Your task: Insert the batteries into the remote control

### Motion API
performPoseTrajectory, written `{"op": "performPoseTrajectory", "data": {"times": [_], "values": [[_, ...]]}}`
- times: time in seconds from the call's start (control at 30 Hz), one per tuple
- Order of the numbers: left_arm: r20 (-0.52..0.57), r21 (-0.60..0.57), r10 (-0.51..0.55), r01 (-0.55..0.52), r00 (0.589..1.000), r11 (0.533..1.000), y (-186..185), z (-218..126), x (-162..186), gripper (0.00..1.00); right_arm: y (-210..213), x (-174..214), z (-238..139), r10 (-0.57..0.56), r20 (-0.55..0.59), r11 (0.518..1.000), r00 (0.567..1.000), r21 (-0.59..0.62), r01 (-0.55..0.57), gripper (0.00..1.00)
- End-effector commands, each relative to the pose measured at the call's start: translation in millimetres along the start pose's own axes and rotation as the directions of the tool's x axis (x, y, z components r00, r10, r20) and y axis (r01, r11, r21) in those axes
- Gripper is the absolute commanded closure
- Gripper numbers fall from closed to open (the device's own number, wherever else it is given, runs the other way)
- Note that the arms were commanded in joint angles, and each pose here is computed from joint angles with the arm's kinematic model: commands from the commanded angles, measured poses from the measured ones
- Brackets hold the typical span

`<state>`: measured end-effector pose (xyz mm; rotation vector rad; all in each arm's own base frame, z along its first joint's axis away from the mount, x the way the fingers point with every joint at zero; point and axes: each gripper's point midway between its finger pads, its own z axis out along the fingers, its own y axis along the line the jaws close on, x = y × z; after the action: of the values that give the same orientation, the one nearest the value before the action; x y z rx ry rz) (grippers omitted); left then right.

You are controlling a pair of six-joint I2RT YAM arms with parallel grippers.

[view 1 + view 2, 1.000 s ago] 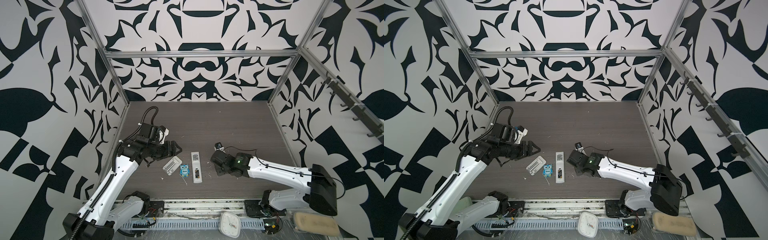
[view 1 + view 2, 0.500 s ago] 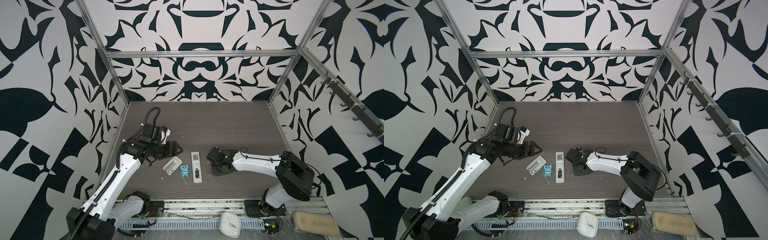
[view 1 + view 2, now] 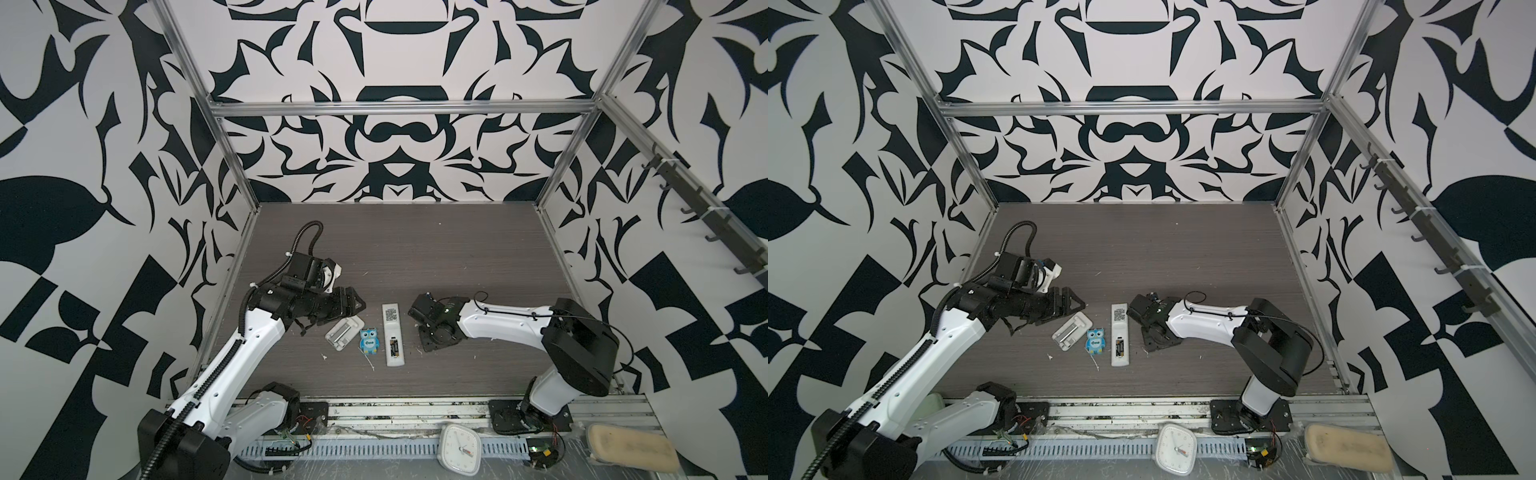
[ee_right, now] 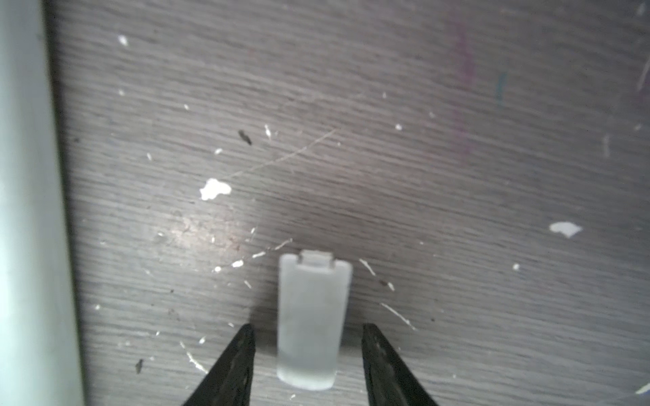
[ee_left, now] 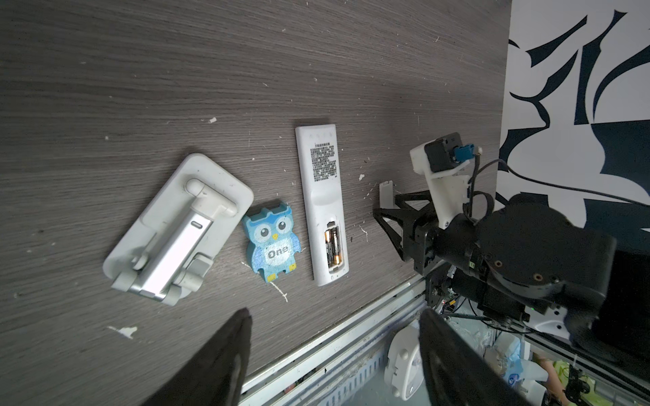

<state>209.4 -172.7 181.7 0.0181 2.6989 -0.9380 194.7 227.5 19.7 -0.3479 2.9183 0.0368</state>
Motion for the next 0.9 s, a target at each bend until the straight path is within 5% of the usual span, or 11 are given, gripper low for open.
{"op": "performPoseTrajectory", "data": {"times": [0.0, 0.3, 0.37, 0.7, 0.87], "values": [[0.037, 0.005, 0.003, -0.003, 0.999, 1.0, -2, -3, -4, 0.22, -2, -23, -27, -0.041, 0.072, 0.999, 0.997, 0.034, 0.039, 0.42], [0.094, 0.008, -0.094, 0.094, 0.991, 0.996, -1, -9, -5, 0.22, 45, -65, -66, -0.158, 0.088, 0.984, 0.984, -0.069, 0.164, 0.31], [0.106, 0.01, -0.121, 0.12, 0.987, 0.993, 1, -6, -2, 0.22, 61, -72, -65, -0.165, 0.091, 0.978, 0.982, -0.117, 0.175, 0.01], [0.175, -0.07, -0.16, 0.175, 0.971, 0.982, -3, 10, 2, 0.22, 99, -81, -50, -0.29, 0.073, 0.924, 0.954, -0.239, 0.299, 0.0], [0.221, -0.066, -0.173, 0.192, 0.96, 0.979, -16, 11, -4, 0.22, 84, -78, -29, -0.27, 0.016, 0.933, 0.963, -0.243, 0.265, 0.02]]}}
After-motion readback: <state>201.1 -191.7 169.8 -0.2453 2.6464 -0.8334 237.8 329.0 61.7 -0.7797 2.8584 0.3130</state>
